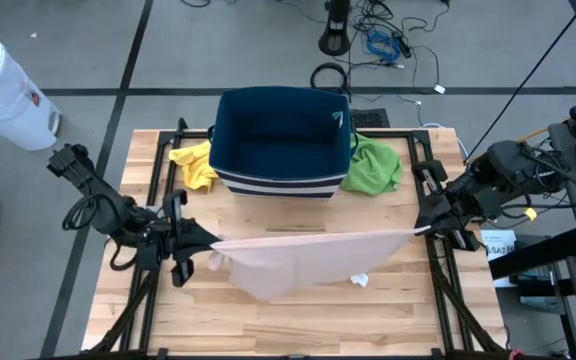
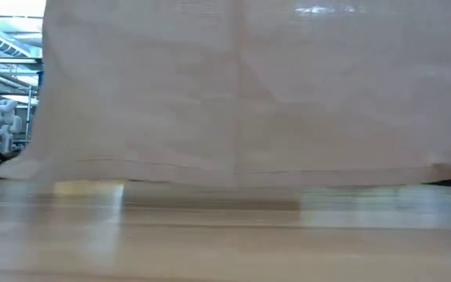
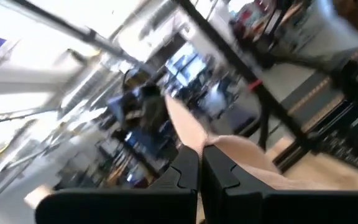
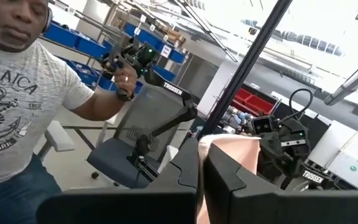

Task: Fold towel
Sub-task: Fold the brown towel

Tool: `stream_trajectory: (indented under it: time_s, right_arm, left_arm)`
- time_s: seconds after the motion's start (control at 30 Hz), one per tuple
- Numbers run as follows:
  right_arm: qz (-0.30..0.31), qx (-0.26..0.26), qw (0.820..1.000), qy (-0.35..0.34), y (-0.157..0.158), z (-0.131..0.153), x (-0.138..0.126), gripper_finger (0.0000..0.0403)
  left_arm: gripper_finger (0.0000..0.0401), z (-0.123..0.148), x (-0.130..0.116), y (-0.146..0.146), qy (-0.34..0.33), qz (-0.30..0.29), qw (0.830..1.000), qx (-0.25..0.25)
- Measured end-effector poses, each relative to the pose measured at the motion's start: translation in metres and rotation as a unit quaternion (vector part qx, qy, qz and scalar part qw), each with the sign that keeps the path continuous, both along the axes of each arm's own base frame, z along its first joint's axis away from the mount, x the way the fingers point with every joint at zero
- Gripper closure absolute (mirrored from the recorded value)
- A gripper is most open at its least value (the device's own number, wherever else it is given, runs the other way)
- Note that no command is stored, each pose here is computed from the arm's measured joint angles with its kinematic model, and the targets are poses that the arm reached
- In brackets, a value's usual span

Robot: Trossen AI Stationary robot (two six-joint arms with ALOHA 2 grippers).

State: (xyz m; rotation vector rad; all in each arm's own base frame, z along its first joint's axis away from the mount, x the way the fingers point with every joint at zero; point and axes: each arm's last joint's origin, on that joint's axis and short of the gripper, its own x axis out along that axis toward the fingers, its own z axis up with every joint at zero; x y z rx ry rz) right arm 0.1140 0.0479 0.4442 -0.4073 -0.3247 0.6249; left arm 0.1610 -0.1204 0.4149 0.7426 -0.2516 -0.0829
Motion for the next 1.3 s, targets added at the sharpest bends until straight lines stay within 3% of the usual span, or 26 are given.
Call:
stream_trajectory:
  time_s: [0.13, 0.27, 0.4, 0.6, 0.7, 0.83, 1.0, 1.13, 1.2, 1.3]
  right_arm:
    - [-0.057, 0.006, 0.998, 0.041, -0.003, -0.006, 0.001, 0.0403]
    - [-0.138, -0.014, 0.981, 0.136, -0.006, -0.024, 0.007, 0.0402]
    - [-0.259, -0.041, 0.938, 0.227, -0.011, -0.045, 0.013, 0.039]
    - [-0.421, -0.075, 0.853, 0.3, -0.018, -0.066, 0.021, 0.0364]
    - [-0.451, -0.091, 0.825, 0.328, -0.019, -0.074, 0.025, 0.0345]
    - [-0.457, -0.105, 0.805, 0.363, -0.017, -0.083, 0.029, 0.0304]
    - [-0.463, -0.095, 0.794, 0.382, -0.016, -0.087, 0.032, 0.0241]
    - [-0.423, -0.061, 0.807, 0.409, -0.012, -0.089, 0.036, 0.0213]
    - [-0.387, -0.041, 0.816, 0.428, -0.008, -0.092, 0.041, 0.0209]
    - [-0.339, -0.027, 0.823, 0.455, -0.002, -0.104, 0.05, 0.0211]
  left_arm:
    - [0.0401, -0.013, 0.008, 0.007, 0.062, 0.107, 0.992, 0.005]
    - [0.0396, -0.037, 0.026, 0.017, 0.143, 0.162, 0.976, -0.022]
    - [0.0382, -0.061, 0.046, 0.029, 0.213, 0.22, 0.951, -0.046]
    - [0.0368, -0.094, 0.078, 0.048, 0.281, 0.3, 0.911, -0.041]
    - [0.0354, -0.108, 0.091, 0.05, 0.301, 0.316, 0.899, -0.028]
    - [0.0323, -0.121, 0.102, 0.05, 0.32, 0.326, 0.889, -0.017]
    - [0.0284, -0.123, 0.104, 0.051, 0.314, 0.349, 0.883, -0.019]
    - [0.027, -0.122, 0.103, 0.05, 0.312, 0.348, 0.884, -0.024]
    - [0.0269, -0.123, 0.104, 0.046, 0.327, 0.304, 0.893, -0.048]
    - [0.0268, -0.126, 0.105, 0.039, 0.378, 0.185, 0.901, -0.106]
